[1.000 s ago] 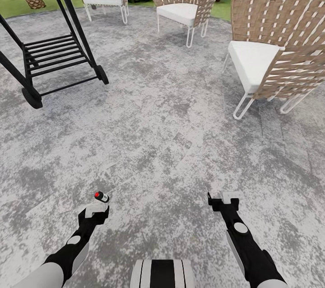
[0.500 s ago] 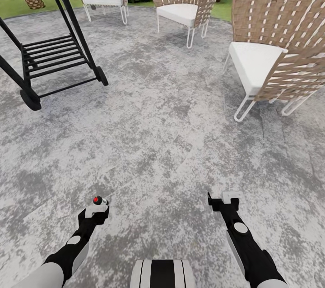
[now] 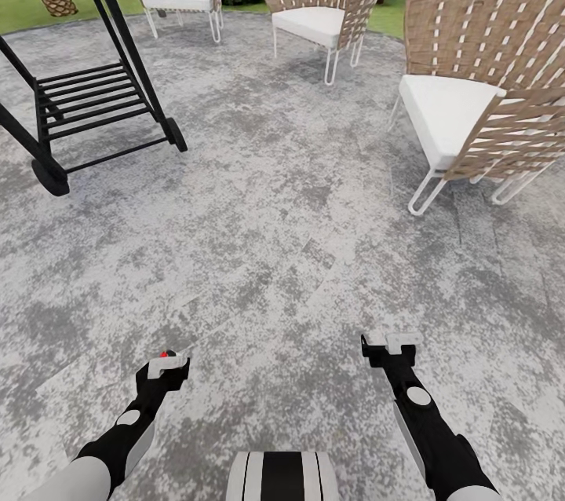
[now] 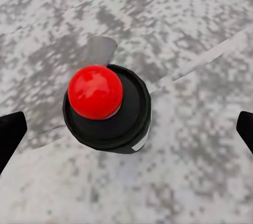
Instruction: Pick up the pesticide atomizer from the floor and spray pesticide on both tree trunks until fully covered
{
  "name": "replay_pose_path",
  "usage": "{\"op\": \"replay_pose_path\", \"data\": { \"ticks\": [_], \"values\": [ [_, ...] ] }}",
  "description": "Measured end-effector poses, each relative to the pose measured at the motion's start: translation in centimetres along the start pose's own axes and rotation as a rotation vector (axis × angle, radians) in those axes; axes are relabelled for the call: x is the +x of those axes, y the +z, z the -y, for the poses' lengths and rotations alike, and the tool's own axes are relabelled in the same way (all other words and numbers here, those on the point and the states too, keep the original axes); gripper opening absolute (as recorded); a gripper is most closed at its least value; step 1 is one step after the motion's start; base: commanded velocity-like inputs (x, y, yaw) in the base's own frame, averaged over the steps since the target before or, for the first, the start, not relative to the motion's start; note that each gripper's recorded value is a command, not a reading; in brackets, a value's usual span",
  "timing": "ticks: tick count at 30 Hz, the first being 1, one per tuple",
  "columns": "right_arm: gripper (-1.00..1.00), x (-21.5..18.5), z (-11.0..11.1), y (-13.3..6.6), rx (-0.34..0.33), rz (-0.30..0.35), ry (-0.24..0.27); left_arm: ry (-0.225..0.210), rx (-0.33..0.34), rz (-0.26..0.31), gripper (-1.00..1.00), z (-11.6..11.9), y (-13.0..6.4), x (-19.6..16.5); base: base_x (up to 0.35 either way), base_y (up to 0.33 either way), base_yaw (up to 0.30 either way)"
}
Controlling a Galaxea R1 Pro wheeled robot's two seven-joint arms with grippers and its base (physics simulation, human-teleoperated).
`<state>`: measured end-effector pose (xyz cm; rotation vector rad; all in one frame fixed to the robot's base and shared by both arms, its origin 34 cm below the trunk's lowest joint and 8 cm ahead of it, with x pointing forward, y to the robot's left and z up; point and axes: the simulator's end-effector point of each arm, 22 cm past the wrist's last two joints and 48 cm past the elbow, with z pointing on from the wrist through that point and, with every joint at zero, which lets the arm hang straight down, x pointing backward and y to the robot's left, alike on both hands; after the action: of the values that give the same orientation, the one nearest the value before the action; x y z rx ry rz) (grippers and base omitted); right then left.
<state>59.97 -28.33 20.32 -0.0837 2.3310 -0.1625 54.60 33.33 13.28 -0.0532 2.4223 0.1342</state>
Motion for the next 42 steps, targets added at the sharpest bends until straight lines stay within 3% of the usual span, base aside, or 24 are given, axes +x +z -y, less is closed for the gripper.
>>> {"op": "replay_pose_path", "data": {
  "ticks": [18,42],
  "values": [
    [1.00,2.4,-0.4,0.5,-0.006,-0.041,-0.004,0.004,0.000,-0.038,1.00,0.0,0.4,2.3,0.000,0.000,0.000],
    [1.00,2.6,-0.5,0.6,-0.007,-0.043,-0.004,-0.006,-0.013,-0.022,1.00,-0.5,0.4,2.2,0.023,0.000,0.028]
  ]
}}
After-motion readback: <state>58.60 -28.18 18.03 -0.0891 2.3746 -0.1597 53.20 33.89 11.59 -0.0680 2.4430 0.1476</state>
